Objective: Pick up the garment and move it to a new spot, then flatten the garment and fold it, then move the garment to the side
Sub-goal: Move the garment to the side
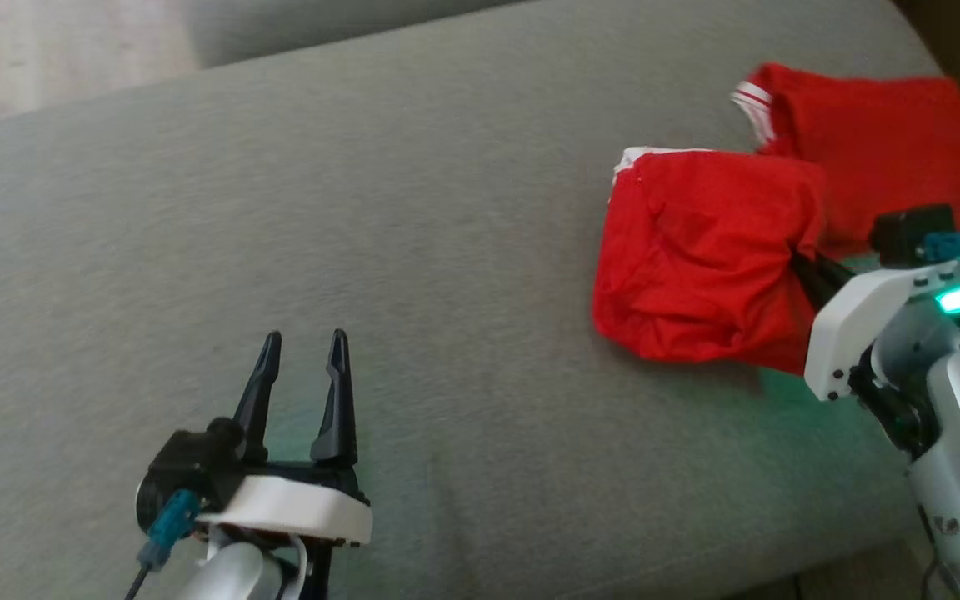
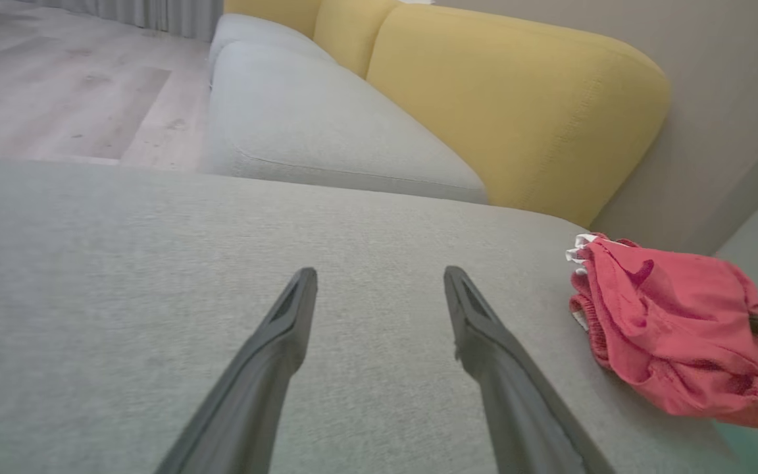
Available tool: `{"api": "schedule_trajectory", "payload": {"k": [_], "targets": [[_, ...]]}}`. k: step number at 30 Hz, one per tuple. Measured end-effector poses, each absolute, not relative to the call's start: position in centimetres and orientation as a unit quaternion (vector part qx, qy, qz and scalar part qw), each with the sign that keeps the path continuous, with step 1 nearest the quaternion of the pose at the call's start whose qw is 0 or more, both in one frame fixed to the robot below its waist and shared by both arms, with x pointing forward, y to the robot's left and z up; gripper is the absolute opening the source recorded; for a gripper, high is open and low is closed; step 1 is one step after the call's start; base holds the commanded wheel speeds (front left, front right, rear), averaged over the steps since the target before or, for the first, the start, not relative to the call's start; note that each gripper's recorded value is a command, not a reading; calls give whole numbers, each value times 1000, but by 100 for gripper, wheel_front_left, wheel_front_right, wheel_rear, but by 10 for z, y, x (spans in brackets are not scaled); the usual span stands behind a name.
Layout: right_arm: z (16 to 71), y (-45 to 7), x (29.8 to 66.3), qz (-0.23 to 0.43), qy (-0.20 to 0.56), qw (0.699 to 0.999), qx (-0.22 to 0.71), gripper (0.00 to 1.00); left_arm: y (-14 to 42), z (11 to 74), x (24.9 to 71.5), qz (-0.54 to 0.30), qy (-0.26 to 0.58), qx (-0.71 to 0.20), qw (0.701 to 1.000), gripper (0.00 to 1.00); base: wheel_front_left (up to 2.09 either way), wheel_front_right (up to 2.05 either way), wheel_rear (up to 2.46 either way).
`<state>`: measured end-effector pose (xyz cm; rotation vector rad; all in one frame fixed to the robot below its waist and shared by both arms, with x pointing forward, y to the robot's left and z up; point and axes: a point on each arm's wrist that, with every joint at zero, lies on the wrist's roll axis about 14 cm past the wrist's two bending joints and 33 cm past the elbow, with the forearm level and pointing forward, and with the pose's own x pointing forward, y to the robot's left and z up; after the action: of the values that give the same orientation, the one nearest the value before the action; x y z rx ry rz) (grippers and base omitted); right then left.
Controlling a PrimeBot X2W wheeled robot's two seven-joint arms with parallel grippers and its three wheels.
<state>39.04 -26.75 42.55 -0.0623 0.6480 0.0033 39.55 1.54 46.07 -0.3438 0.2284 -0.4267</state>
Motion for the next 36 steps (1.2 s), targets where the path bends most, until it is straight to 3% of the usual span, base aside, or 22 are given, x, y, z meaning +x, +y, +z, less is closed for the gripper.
{"api": "schedule_trajectory", "payload": {"k": [7,16,28,35,36], "targets": [[412,-285,375,-30,340,940,-21,0,-7,444,396,-245,143,-168,944,100,0,0,0],[427,-290,409,-30,322,946,-38,0,8,445,398,-224,139,-165,950,100,0,0,0],[456,-376,451,-105,337,927,-129,0,37,434,404,-190,152,-146,959,100,0,0,0],[453,-412,451,-143,354,909,-169,0,49,429,404,-174,160,-139,962,100,0,0,0],[454,-414,452,-145,350,910,-170,7,48,428,404,-176,161,-138,961,100,0,0,0]]}}
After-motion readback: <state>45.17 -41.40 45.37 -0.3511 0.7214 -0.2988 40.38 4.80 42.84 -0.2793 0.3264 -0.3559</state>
